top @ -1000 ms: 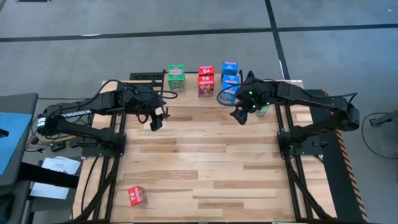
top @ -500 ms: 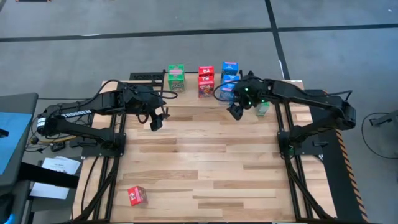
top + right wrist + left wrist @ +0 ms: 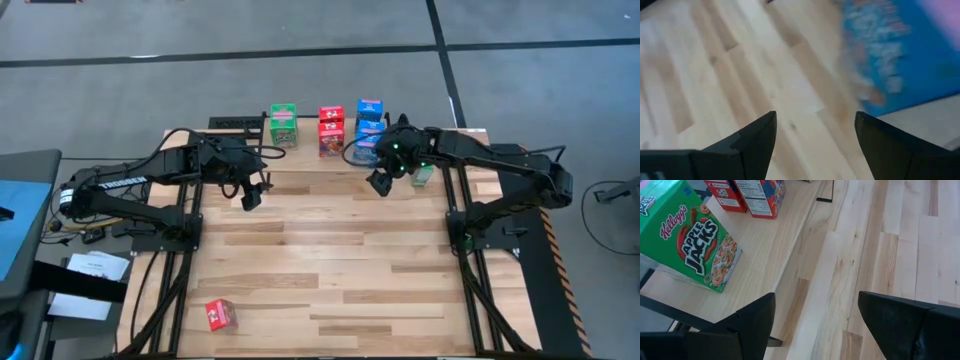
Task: Stack cereal on shelf
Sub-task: Put the red cereal box on the shelf aligned with the other red cereal box
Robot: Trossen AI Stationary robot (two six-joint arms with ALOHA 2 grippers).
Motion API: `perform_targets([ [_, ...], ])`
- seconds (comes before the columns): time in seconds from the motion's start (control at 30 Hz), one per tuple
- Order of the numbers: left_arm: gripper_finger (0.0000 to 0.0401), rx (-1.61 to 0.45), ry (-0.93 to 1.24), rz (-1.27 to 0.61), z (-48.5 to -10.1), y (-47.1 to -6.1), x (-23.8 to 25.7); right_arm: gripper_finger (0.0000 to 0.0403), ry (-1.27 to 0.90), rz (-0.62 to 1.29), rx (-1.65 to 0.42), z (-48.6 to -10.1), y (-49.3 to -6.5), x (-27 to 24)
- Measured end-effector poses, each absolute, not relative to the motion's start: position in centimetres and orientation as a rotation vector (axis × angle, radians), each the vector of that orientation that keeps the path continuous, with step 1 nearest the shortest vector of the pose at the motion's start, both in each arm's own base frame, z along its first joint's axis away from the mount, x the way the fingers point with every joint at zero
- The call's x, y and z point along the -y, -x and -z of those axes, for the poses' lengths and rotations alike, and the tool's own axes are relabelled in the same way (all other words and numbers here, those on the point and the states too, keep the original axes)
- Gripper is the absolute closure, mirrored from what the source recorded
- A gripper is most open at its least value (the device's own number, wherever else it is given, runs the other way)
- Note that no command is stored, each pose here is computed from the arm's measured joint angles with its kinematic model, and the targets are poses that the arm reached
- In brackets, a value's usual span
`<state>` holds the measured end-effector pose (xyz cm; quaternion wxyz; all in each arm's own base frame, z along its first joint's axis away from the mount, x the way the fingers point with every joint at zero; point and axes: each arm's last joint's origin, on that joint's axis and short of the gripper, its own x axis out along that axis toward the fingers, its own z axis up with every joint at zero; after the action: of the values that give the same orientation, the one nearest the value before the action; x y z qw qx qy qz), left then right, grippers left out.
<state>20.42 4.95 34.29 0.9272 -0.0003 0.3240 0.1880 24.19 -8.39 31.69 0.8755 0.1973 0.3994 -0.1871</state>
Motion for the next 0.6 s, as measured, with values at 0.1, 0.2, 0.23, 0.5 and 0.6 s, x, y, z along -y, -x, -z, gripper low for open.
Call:
perform_targets([
  [0.1, 0.0126, -0.664, 0.0, -0.386, -34.3, -20.4, -4.9, 0.0109, -0.401, 0.361, -0.831, -31.7, -24.5, 7.7],
  [0.2, 0.0126, -0.664, 0.001, -0.385, -34.3, -20.4, -4.9, 0.0109, -0.388, 0.334, -0.819, -31.8, -24.8, 7.1],
  [0.23, 0.0126, -0.664, 0.001, -0.386, -34.3, -20.4, -4.9, 0.0109, -0.384, 0.325, -0.819, -31.8, -24.9, 6.9],
  [0.5, 0.0126, -0.664, 0.001, -0.386, -34.3, -20.4, -5.0, 0.0109, -0.351, 0.254, -0.807, -32.0, -25.5, 5.1],
  [0.6, 0.0126, -0.664, 0.001, -0.386, -34.3, -20.4, -5.0, 0.0109, -0.337, 0.224, -0.769, -32.3, -25.9, 4.4],
])
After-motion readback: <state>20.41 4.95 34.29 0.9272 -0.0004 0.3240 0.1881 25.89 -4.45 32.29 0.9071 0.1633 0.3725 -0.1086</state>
